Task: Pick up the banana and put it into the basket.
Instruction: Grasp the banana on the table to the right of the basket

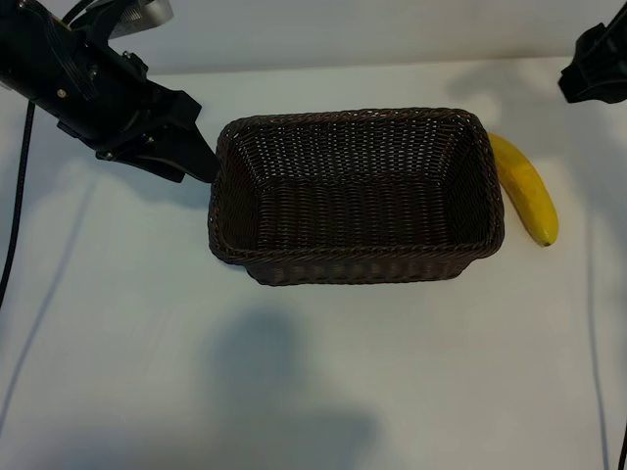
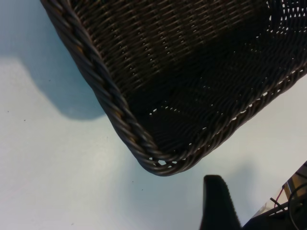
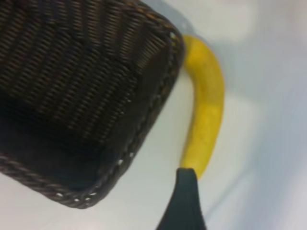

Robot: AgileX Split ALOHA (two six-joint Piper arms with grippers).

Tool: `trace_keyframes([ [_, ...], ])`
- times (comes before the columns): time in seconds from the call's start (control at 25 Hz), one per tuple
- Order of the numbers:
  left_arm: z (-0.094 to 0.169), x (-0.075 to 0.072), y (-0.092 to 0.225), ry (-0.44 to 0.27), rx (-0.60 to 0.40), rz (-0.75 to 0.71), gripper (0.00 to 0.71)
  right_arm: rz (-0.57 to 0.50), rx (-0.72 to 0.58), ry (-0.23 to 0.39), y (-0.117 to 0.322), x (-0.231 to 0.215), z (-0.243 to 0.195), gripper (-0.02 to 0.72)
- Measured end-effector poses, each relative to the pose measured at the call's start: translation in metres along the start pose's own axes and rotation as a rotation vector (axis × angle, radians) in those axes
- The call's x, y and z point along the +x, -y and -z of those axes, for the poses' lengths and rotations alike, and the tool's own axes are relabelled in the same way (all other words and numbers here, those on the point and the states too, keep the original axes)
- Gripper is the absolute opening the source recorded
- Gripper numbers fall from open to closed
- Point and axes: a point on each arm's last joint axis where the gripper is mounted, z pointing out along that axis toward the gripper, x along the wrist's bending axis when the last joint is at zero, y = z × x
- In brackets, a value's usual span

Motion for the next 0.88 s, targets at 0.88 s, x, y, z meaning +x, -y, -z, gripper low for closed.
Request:
trace_keyframes([
  [0.88, 0.000, 0.000, 0.000, 0.004, -0.003, 0.001, 0.464, -0.163, 0.130, -0.015, 0.010, -0.041, -0.062, 0.581],
])
